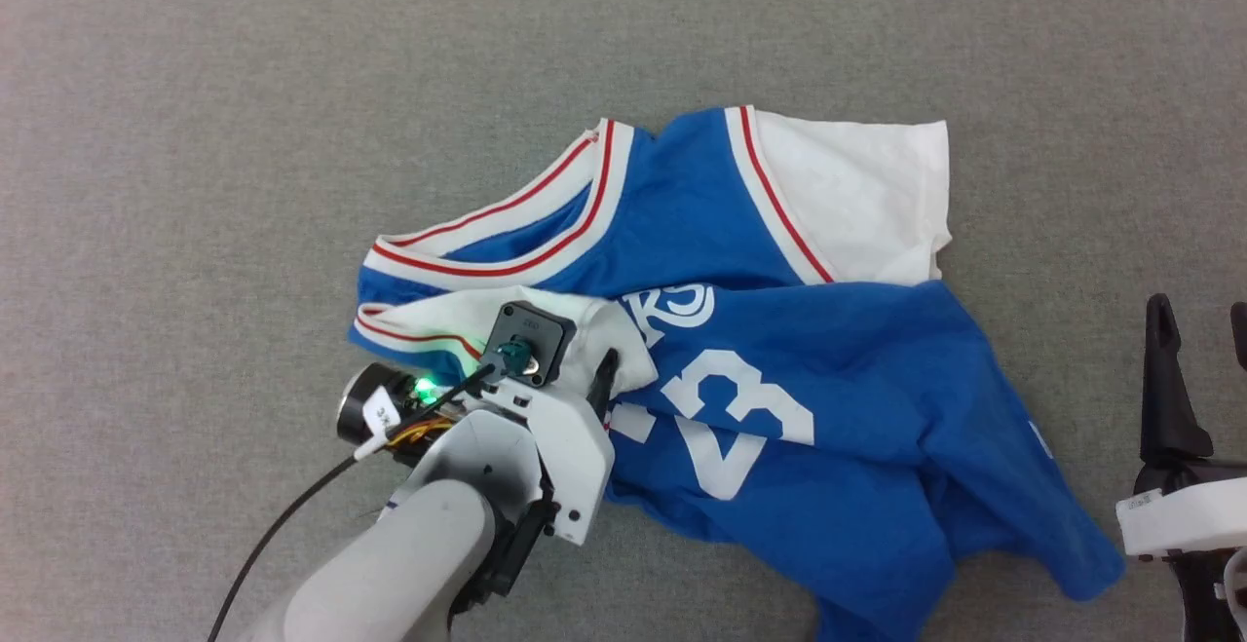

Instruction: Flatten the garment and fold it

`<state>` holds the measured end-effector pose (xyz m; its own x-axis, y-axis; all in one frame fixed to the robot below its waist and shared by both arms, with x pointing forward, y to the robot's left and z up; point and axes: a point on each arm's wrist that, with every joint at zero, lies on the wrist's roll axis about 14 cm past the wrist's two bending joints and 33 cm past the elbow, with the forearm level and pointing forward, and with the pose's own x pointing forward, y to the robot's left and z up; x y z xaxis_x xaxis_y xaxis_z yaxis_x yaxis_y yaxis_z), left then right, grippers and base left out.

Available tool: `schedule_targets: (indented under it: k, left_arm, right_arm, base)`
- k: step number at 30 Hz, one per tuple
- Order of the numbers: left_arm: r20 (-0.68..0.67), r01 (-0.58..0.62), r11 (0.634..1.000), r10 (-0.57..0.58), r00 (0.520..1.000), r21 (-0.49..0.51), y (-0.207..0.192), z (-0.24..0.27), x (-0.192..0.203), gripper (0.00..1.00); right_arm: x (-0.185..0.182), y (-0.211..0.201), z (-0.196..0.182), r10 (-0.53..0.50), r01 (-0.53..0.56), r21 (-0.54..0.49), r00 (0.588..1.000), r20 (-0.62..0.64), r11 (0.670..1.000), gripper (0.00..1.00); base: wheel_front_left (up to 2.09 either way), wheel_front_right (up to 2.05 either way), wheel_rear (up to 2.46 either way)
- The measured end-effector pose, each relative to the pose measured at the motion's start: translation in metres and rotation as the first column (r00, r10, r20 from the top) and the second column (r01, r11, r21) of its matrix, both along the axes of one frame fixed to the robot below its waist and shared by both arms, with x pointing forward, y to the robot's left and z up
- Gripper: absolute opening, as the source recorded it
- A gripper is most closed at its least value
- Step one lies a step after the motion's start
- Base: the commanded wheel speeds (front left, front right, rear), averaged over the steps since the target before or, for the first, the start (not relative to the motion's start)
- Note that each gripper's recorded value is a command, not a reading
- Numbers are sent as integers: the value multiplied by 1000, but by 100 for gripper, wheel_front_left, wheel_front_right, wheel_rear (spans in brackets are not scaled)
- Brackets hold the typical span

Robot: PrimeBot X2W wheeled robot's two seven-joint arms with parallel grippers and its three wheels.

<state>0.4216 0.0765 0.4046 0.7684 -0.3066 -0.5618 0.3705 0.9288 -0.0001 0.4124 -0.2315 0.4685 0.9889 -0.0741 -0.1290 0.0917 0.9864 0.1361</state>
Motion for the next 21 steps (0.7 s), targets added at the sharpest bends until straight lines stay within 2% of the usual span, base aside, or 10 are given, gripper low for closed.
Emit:
schedule_targets:
  k: [5,6,7,8,9,17,21]
  left_arm:
    - [-23,1,1000,-1,1000,14,0,-11,2,100]
    - [-18,-1,1000,1,1000,9,0,-11,3,93]
    - [-13,-6,1000,6,1000,1,0,-10,4,45]
    - [-3,-11,1000,11,1000,-5,0,-9,5,11]
    - [7,-17,1000,18,1000,-11,0,-7,6,0]
    - [138,-69,993,81,987,-94,6,31,19,0]
    - [246,-104,965,164,955,-240,9,79,25,0]
  right_arm:
    - [2,-1,-3,-5,5,1,1000,-5,1000,100]
    - [4,-1,-2,-4,4,2,1000,0,1000,100]
    - [4,-1,-1,-4,4,2,1000,2,1000,100]
    - [4,-1,-1,-3,3,2,1000,2,1000,100]
    - [5,0,-1,-3,3,3,1000,3,1000,100]
    - [4,5,5,11,-11,11,1000,19,1000,100]
    - [2,7,12,16,-17,14,999,37,1000,100]
  base:
    - [0,0,0]
    - [0,0,0]
    - [0,0,0]
    - [0,0,0]
    - [0,0,0]
    - [0,0,0]
    - [0,0,0]
